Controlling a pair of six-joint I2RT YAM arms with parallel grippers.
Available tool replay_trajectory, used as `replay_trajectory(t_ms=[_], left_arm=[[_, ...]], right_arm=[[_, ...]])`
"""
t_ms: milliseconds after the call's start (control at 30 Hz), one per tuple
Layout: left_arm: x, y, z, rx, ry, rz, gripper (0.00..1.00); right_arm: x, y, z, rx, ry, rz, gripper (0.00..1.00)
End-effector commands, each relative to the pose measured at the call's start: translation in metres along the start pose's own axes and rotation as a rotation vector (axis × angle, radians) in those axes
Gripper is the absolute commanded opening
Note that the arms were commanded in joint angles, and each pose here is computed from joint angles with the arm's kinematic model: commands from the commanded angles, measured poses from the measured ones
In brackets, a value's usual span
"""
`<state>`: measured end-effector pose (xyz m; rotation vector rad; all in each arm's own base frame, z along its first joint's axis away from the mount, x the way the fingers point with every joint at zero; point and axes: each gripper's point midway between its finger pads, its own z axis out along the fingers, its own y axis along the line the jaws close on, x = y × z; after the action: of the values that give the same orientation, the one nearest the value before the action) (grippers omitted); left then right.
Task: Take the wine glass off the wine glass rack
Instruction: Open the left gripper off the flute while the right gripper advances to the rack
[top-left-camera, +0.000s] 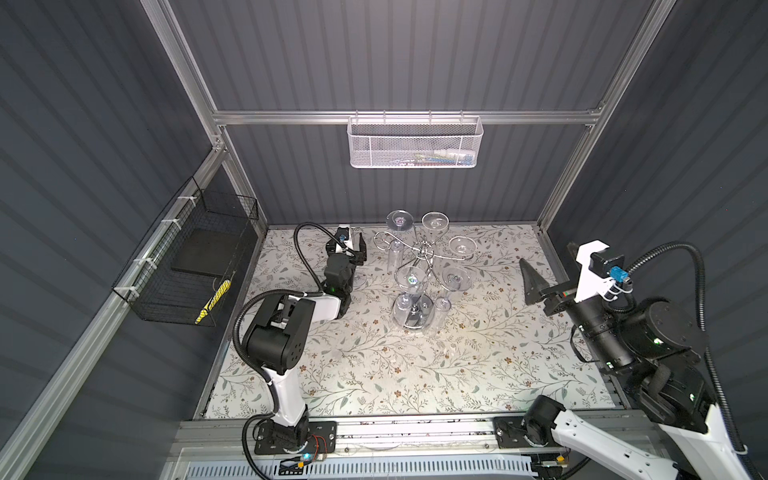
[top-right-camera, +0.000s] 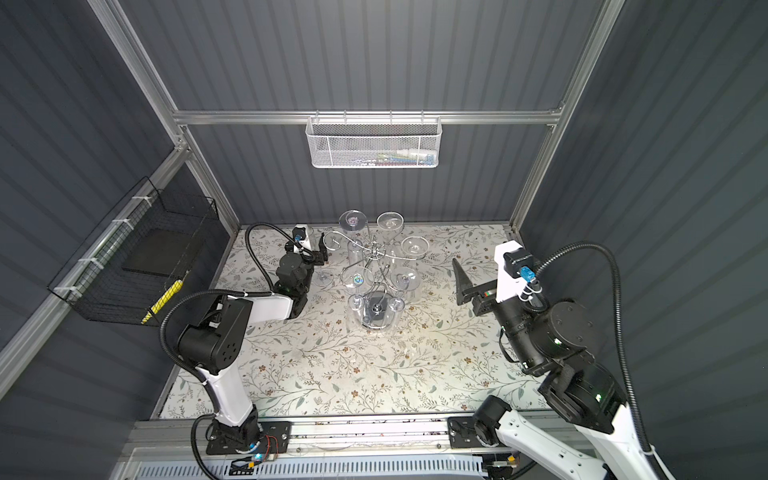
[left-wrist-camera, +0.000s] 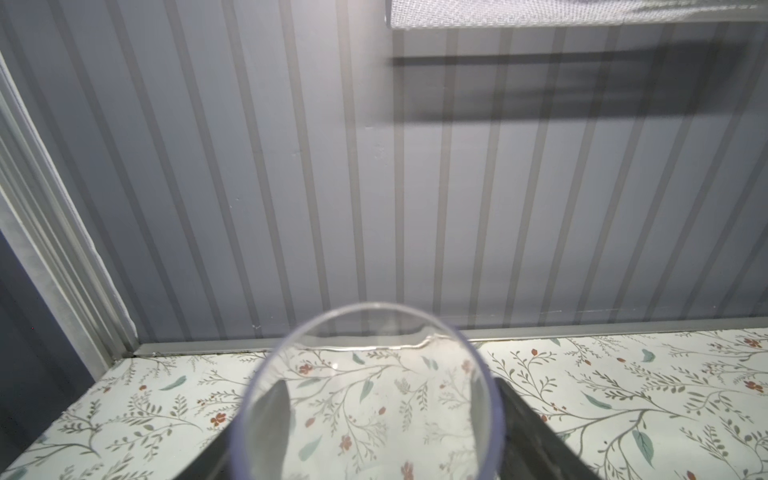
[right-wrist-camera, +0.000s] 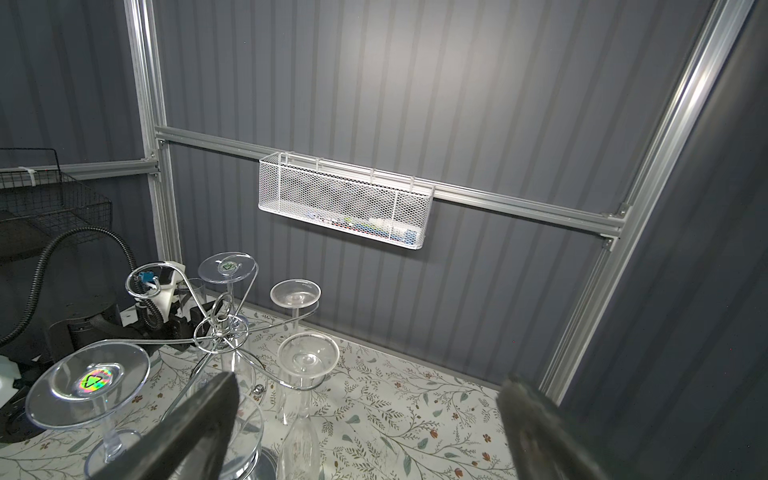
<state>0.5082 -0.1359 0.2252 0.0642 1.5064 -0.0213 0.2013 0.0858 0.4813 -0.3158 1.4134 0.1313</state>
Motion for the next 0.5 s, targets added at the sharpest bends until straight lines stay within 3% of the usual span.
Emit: replay_trajectory(t_ms=[0, 467], left_arm=[[-0.022, 0.008, -0.009, -0.015, -0.013, -0.007, 0.80], [-0.061, 0.025, -0.047, -0.035, 0.046, -0.057, 0.85]], right_arm=[[-0.001, -0.001, 0.000, 0.008, -0.021, 0.023, 0.99], [0.007, 0.004, 0.002, -0.008, -0.010, 0.055, 0.99]])
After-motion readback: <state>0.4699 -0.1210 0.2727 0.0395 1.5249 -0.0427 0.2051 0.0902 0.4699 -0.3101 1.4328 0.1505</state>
